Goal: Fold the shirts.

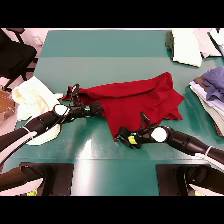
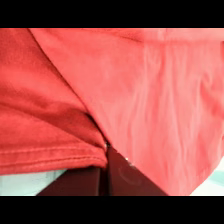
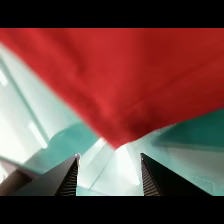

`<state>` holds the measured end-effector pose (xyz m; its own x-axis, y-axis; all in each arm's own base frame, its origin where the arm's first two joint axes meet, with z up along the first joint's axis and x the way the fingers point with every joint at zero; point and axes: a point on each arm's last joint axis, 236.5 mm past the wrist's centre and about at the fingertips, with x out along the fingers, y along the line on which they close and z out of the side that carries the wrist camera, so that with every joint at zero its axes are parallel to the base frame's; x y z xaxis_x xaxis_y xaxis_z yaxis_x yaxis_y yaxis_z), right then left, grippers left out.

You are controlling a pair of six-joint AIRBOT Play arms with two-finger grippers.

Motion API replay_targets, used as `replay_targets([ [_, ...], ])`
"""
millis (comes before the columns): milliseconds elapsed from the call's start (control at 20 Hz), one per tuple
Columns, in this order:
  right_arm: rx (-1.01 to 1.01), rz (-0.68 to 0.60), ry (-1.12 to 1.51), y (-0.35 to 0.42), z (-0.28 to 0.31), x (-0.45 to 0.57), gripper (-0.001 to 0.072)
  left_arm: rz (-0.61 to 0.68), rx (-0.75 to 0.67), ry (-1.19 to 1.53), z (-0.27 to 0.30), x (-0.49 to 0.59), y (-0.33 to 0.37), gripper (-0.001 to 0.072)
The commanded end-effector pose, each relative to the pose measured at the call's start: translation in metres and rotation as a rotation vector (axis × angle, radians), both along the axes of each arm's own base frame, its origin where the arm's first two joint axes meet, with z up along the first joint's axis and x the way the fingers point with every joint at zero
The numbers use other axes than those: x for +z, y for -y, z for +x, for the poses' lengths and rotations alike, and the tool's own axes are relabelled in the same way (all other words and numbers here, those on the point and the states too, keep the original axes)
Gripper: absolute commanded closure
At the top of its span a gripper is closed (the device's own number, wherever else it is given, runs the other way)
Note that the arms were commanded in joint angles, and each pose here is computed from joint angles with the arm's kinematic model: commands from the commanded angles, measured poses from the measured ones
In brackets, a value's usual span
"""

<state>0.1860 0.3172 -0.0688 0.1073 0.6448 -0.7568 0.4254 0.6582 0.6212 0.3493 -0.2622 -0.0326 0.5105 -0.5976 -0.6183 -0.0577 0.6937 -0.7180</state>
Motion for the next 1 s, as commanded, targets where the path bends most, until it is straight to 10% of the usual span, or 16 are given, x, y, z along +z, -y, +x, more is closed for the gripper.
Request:
replay_targets([
  [0, -0.045, -0.066, -0.013, 0.022, 0.011, -0.007, 0.0274, 0.004, 0.002, 0.009, 0.002, 0.001, -0.001, 0.0682],
  [650, -0.042, -0.097, -0.026, -0.009, 0.048, -0.028, 0.0356, 0.007, -0.006, 0.012, 0.001, 0.001, 0.000, 0.0682],
  [800, -0.021, -0.080, 0.021, -0.014, 0.054, -0.016, 0.0696, 0.006, -0.008, 0.011, 0.000, 0.001, 0.000, 0.0682],
  [950, 0.004, -0.070, 0.149, -0.004, 0.068, 0.019, 0.0697, 0.005, -0.011, 0.010, 0.000, 0.002, 0.000, 0.0683],
])
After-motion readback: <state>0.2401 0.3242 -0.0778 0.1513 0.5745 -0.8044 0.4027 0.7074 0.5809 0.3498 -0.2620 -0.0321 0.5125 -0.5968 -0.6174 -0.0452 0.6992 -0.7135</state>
